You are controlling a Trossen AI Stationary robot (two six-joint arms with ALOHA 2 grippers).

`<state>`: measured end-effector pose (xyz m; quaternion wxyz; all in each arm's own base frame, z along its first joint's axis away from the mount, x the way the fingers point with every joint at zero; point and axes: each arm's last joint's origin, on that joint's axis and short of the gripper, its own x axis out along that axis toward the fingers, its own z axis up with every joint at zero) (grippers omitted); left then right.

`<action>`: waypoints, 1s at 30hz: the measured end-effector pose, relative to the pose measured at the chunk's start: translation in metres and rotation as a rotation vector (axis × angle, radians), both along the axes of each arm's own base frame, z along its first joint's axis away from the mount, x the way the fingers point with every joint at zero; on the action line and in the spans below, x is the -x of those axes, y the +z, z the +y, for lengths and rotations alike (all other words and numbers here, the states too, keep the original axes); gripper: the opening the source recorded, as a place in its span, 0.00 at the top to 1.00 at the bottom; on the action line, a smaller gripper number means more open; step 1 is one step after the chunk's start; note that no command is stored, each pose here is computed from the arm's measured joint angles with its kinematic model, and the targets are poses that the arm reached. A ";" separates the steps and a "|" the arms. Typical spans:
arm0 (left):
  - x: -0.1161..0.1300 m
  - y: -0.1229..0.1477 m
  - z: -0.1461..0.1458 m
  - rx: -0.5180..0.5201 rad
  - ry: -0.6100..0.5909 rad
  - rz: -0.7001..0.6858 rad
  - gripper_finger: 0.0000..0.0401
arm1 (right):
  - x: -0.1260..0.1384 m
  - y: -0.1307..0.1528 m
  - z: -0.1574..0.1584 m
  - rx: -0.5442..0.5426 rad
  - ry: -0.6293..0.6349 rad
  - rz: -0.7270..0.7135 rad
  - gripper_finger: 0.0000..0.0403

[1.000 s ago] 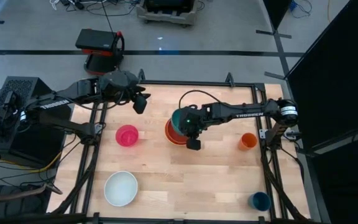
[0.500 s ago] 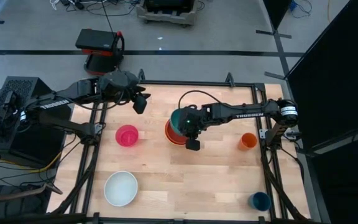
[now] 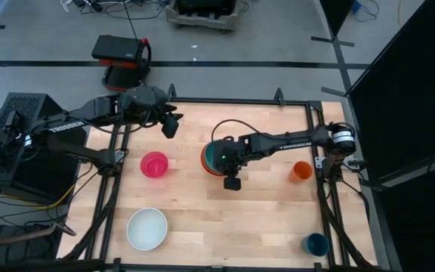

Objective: Nest bowls inside each other
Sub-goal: Stack the blue bowl on top of the orange bowl

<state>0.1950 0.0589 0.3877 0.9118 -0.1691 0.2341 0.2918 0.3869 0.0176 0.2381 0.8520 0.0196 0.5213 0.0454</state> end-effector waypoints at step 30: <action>0.000 0.000 0.000 0.000 0.000 0.000 0.57 | -0.001 -0.003 -0.005 0.046 -0.035 0.011 0.80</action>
